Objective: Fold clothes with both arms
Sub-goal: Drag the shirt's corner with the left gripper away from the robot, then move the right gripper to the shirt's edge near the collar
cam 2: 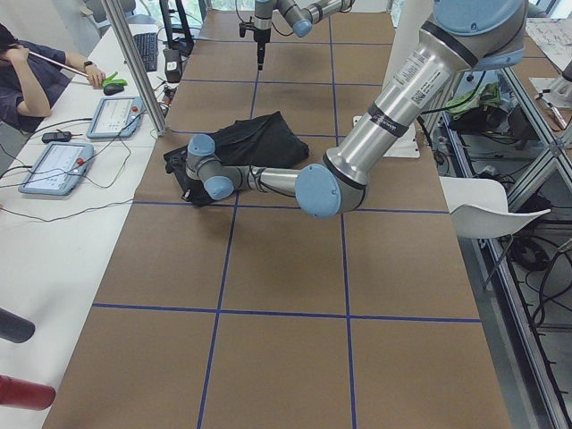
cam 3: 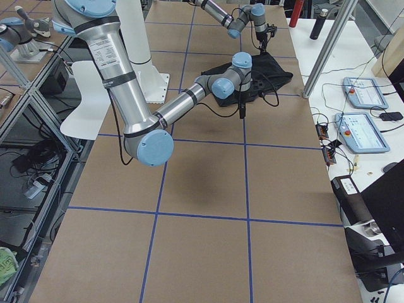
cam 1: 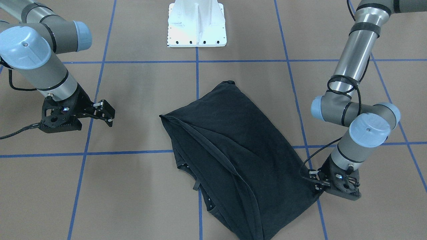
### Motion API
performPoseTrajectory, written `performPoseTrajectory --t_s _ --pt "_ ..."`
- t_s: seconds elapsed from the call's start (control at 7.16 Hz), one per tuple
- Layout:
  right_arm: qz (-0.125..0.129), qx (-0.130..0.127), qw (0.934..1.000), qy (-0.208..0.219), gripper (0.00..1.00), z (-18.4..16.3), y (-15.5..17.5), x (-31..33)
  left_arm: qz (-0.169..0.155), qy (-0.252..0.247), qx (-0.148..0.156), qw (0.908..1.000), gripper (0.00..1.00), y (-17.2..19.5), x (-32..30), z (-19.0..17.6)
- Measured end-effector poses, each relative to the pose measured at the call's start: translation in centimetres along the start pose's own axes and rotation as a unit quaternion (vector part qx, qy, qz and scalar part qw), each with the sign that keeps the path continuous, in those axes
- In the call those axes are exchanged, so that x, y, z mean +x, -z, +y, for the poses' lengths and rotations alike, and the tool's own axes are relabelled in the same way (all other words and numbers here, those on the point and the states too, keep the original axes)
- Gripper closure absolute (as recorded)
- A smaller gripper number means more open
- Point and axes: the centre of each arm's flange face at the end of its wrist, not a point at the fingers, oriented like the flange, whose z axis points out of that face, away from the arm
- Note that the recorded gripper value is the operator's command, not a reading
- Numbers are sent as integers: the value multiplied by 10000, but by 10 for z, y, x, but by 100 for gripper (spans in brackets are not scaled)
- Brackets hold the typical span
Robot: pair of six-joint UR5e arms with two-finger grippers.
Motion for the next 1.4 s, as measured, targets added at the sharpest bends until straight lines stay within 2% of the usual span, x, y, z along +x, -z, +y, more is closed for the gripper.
performPoseTrajectory --t_s 0.28,0.42,0.7,1.12,1.4 --pt "-34 -53 10000 50 1 6 -8 -14 78 -238 146 9996 0 21 -15 -20" --pt "-36 -59 10000 45 1 10 -14 -28 233 -277 184 9992 0 33 -16 -25" --pt "-17 51 9999 -121 1 1 -35 -93 530 -276 136 9981 0 50 -26 -13" --pt "-328 378 9967 -636 3 -39 -90 -182 639 -252 153 9975 0 63 -35 18" --pt "-317 515 9954 -740 12 -46 -114 -210 649 -241 159 9975 0 65 -37 25"
